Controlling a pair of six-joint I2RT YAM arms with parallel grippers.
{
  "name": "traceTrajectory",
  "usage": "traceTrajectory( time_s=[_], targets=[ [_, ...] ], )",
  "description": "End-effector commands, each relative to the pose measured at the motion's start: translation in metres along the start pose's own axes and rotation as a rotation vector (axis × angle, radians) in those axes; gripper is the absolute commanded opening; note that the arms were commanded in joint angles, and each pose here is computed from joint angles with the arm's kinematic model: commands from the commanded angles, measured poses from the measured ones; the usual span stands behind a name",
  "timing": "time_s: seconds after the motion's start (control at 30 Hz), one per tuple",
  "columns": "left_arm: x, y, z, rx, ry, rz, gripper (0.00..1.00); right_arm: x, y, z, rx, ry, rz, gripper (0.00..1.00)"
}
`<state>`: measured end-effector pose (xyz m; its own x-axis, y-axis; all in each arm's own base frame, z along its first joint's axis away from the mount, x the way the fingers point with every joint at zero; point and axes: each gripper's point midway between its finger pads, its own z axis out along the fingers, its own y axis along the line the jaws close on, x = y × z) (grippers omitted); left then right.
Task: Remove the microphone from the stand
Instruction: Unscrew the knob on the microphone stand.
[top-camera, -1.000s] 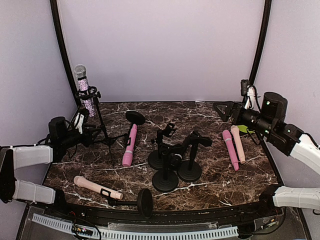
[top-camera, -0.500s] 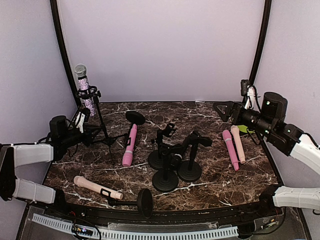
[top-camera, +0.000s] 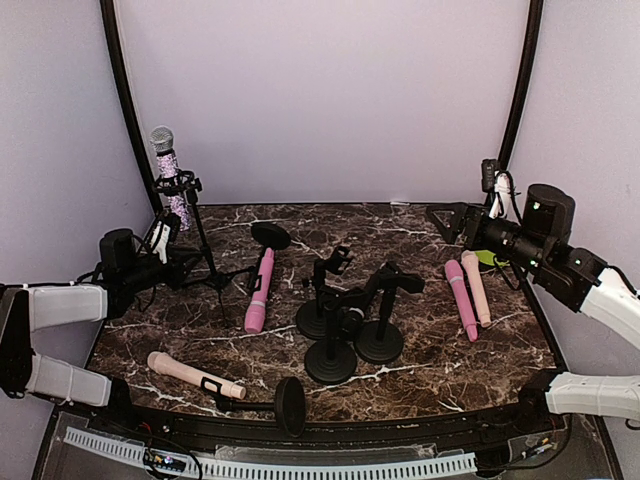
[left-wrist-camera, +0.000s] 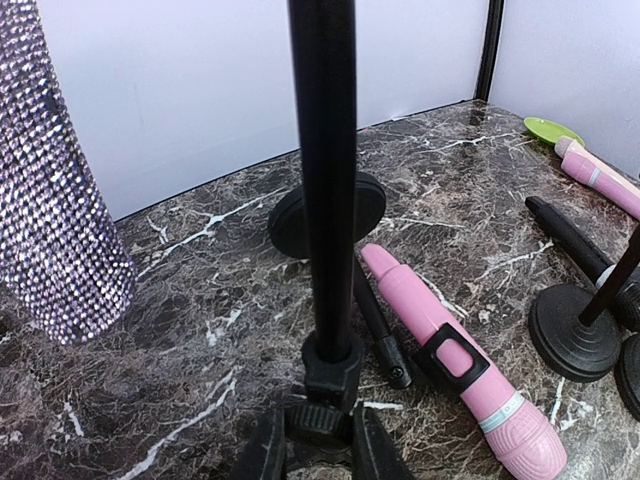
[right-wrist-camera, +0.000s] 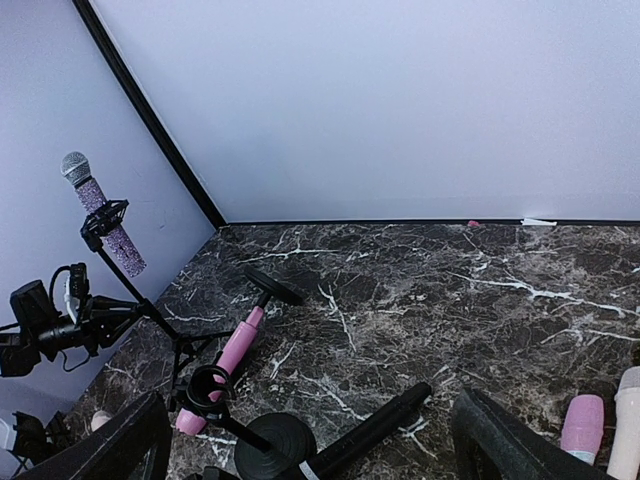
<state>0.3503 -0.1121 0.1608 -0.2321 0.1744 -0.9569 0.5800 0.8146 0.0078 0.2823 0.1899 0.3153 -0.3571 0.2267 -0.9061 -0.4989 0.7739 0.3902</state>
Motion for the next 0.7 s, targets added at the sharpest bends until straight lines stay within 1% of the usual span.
traceTrajectory(
  time_s=[0.0, 0.13, 0.27, 0.67],
  targets=[
    [0.005, -0.003, -0.001, 0.009, 0.016, -0.010, 0.04, -0.020, 0.009, -0.005, -0.030, -0.059, -0.016, 0.99],
    [0.007, -0.003, -0.004, 0.000, 0.025, -0.025, 0.00, -0.020, 0.010, -0.004, -0.035, -0.059, -0.014, 0.99],
    [0.005, -0.006, -0.007, 0.004, 0.019, -0.054, 0.00, -0.021, 0.010, -0.005, -0.038, -0.062, -0.013, 0.99],
    [0.015, -0.007, -0.012, -0.010, 0.067, -0.153, 0.00, -0.019, 0.010, -0.014, -0.040, -0.069, -0.010, 0.99]
  ],
)
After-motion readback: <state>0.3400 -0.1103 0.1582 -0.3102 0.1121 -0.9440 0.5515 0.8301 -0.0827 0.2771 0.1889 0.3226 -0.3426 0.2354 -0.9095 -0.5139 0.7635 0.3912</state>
